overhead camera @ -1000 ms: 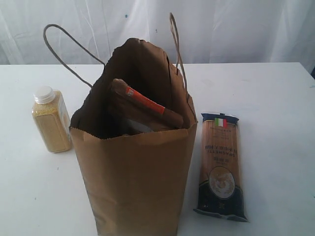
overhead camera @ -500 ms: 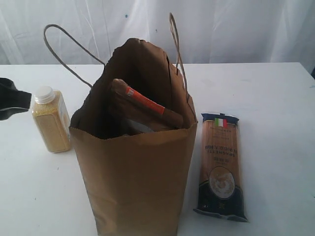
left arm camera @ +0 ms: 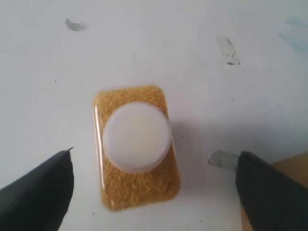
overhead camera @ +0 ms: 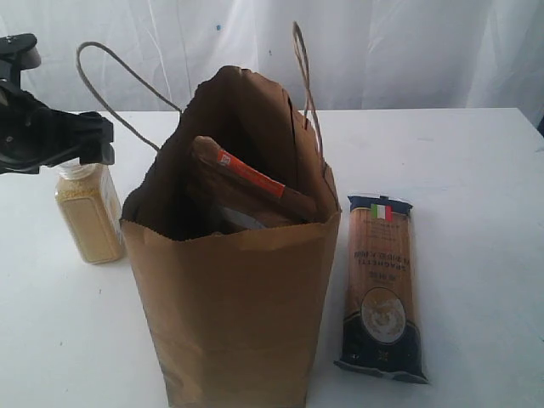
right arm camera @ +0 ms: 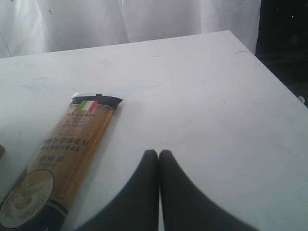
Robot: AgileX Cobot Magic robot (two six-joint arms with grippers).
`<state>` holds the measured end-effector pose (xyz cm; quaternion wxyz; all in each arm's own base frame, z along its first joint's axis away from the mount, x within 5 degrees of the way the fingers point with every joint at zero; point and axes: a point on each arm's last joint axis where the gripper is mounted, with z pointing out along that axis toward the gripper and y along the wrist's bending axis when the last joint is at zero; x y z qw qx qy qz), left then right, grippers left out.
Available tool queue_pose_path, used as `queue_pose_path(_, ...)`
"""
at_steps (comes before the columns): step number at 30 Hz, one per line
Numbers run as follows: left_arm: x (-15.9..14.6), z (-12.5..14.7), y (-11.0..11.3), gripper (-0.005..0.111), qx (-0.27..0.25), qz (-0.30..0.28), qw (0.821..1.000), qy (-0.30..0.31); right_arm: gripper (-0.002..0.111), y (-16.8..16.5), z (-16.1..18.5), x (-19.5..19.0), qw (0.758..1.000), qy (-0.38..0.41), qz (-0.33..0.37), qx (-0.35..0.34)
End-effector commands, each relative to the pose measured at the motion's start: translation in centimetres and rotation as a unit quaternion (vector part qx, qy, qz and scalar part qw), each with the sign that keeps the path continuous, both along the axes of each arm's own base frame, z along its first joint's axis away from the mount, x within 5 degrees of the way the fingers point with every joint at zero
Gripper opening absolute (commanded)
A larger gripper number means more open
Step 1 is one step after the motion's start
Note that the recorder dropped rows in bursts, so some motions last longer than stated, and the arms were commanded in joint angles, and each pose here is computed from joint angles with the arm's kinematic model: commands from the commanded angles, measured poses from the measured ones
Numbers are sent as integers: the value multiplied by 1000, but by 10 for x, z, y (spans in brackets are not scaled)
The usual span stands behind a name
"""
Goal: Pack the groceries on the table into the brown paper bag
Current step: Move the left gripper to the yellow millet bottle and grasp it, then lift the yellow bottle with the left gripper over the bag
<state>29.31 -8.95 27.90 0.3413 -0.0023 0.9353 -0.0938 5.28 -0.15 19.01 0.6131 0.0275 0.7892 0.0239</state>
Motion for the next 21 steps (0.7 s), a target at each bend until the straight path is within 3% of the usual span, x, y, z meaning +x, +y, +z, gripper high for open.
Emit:
queue_pose_path(1, 16, -18, -4, 91, 5, 5, 999, 35, 0, 0, 0, 0, 1000, -5, -2, 2)
queue_pose_path(8, 31, -51, -4, 87, 21, 8, 997, 71, 0, 0, 0, 0, 1000, -5, -2, 3)
queue_pose_path(12, 39, -61, -4, 71, 26, 9, 997, 74, 0, 0, 0, 0, 1000, -5, -2, 3)
queue_pose_path(16, 45, -58, -4, 47, 44, -1, 997, 64, 0, 0, 0, 0, 1000, -5, -2, 3)
queue_pose_path(21, 41, -43, -1, 0, 79, -38, 995, 52, 0, 0, 0, 0, 1000, -5, -2, 3)
